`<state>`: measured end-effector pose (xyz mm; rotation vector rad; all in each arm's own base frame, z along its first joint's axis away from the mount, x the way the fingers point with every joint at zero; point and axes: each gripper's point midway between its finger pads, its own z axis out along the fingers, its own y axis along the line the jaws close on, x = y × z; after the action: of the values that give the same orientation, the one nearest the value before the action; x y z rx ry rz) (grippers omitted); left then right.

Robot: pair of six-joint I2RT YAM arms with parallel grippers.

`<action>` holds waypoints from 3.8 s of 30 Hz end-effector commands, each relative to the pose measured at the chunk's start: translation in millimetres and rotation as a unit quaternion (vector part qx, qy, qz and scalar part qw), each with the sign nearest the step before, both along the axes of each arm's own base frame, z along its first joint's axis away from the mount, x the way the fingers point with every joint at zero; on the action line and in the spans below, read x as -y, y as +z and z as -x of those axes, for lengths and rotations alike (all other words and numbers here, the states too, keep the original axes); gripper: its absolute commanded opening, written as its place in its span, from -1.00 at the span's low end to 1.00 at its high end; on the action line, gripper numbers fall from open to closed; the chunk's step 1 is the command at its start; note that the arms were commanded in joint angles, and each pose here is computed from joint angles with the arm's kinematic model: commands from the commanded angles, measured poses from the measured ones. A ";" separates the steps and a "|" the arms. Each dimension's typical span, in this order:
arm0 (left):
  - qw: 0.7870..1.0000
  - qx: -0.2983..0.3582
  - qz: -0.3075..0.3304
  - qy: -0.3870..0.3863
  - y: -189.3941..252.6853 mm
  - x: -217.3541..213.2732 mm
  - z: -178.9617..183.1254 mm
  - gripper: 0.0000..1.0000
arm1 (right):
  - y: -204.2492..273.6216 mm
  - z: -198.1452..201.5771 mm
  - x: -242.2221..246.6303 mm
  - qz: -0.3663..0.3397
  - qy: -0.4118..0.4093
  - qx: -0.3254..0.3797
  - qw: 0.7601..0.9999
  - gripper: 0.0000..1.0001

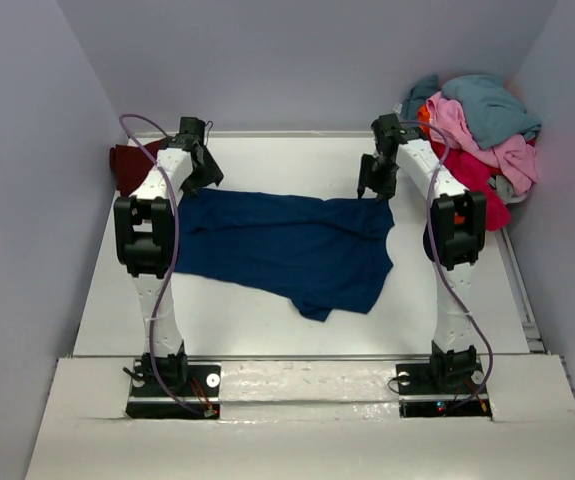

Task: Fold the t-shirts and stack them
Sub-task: Fold the flattened tshirt in 1/3 of the way

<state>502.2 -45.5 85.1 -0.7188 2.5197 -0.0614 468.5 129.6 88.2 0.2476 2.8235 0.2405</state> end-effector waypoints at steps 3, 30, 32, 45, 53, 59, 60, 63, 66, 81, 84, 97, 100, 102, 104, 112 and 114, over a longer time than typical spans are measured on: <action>1.000 -0.003 -0.010 0.004 3.6 -3.1 1.6 0.42 | 4.0 6.1 -1.9 -0.011 0.005 0.002 1.000 0.13; 1.000 0.001 -0.010 -0.002 3.2 -2.6 0.5 0.41 | -13.2 -0.4 12.3 0.020 -0.008 -0.005 1.000 0.06; 1.000 0.002 -0.009 -0.003 2.9 -2.0 0.2 0.41 | -11.9 -2.8 17.3 0.020 -0.014 -0.003 1.000 0.06; 1.000 0.003 -0.011 -0.003 3.3 -2.6 0.1 0.41 | -16.4 3.3 21.7 0.005 -0.020 -0.010 1.000 -0.03; 1.000 -0.001 -0.012 -0.004 0.3 -3.0 2.8 0.41 | -32.2 15.2 14.0 -0.018 -0.011 -0.030 0.999 -0.09; 1.000 -0.001 -0.012 -0.004 -0.9 -3.0 2.9 0.41 | -23.2 15.7 14.3 -0.018 -0.008 -0.023 1.000 -0.09; 1.000 0.001 -0.011 -0.004 -0.2 -2.9 2.2 0.41 | -20.8 15.0 14.5 -0.018 -0.008 -0.020 1.000 -0.10; 1.000 0.001 -0.011 -0.004 0.4 -2.9 2.5 0.41 | -18.2 15.9 14.7 -0.018 -0.008 -0.019 1.000 -0.22; 1.000 0.001 -0.011 -0.005 0.3 -2.7 2.5 0.31 | -14.6 18.3 15.1 -0.018 -0.008 -0.017 1.000 -0.54; 1.000 0.000 -0.008 -0.005 -3.0 -1.8 5.7 0.03 | 5.0 41.2 16.4 -0.014 0.004 -0.014 1.000 -0.79; 1.000 0.002 -0.007 -0.006 -1.7 -1.5 5.3 0.03 | 8.6 48.0 13.3 -0.014 0.012 -0.014 1.000 -0.80; 1.000 0.007 -0.002 -0.010 3.1 0.7 3.5 0.03 | 6.5 92.8 -22.6 -0.015 0.082 -0.046 0.995 -0.79; 1.000 0.009 -0.002 -0.011 4.7 1.0 3.1 0.03 | 3.5 105.0 -27.8 -0.011 0.093 -0.055 0.994 -0.79; 1.000 0.011 -0.002 -0.012 5.8 0.9 3.1 0.03 | 2.9 114.0 -28.6 -0.010 0.094 -0.059 0.994 -0.79; 1.000 0.012 -0.001 -0.013 6.1 1.1 3.1 0.04 | 2.0 120.0 -27.8 -0.012 0.095 -0.063 0.993 -0.77; 1.000 0.014 0.003 -0.015 6.6 2.9 2.2 0.04 | 0.1 145.9 -23.1 -0.011 0.094 -0.072 0.993 -0.48; 1.000 0.015 0.003 -0.015 7.1 2.9 1.9 0.04 | 1.0 152.9 -25.2 -0.014 0.100 -0.074 0.992 -0.36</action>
<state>498.0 -46.6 67.1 -0.7063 2.5511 -0.0595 325.8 149.8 77.4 0.0158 3.0204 0.2804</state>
